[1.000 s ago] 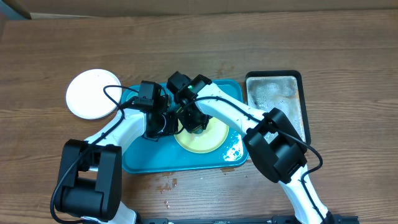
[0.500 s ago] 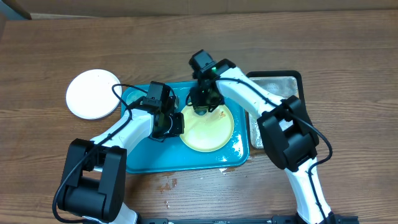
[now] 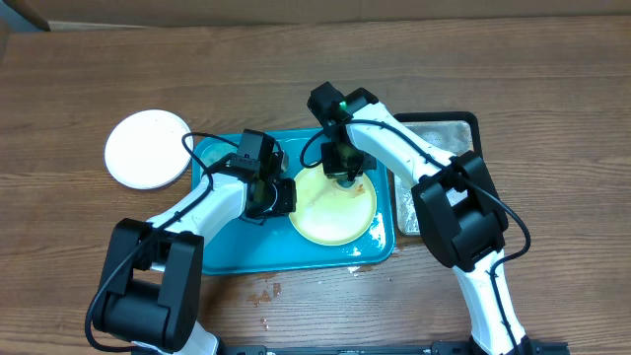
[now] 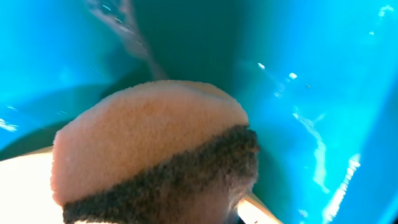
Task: Clean dirty plates on tray and stack at the side
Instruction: 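Scrub the sauce streak on the yellow plate with the sponge, right gripper, then wipe the yellow plate center in circles while left gripper holds rim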
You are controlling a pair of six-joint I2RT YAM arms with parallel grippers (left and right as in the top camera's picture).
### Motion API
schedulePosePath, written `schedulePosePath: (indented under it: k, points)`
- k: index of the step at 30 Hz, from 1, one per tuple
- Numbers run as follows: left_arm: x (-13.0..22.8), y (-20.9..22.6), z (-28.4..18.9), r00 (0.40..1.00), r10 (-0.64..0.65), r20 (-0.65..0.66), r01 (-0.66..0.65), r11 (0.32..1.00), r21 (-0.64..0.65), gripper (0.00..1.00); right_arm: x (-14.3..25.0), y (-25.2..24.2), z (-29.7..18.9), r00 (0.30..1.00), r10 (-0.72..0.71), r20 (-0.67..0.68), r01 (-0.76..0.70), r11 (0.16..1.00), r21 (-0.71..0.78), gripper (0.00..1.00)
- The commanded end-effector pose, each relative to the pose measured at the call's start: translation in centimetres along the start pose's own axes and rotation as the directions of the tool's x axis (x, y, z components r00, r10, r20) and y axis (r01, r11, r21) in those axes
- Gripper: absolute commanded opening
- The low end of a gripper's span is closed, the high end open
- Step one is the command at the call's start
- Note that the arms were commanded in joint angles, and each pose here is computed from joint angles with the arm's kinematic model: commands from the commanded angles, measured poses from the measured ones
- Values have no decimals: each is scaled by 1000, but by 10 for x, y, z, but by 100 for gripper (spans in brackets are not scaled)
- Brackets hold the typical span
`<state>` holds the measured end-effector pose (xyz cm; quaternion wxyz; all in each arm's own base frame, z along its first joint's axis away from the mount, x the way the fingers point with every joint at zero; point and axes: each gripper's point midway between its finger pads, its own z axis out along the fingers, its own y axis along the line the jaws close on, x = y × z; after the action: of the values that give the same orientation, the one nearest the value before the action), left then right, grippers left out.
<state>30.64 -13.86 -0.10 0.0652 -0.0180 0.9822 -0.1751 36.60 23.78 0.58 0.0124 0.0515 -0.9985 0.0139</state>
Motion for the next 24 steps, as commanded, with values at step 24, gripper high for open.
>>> schedulePosePath:
  k: [24]
  points:
    - [7,73,11,984,-176,3,174,972,-157,4,19,-69,23,992,-81,-99,111,930,351,4]
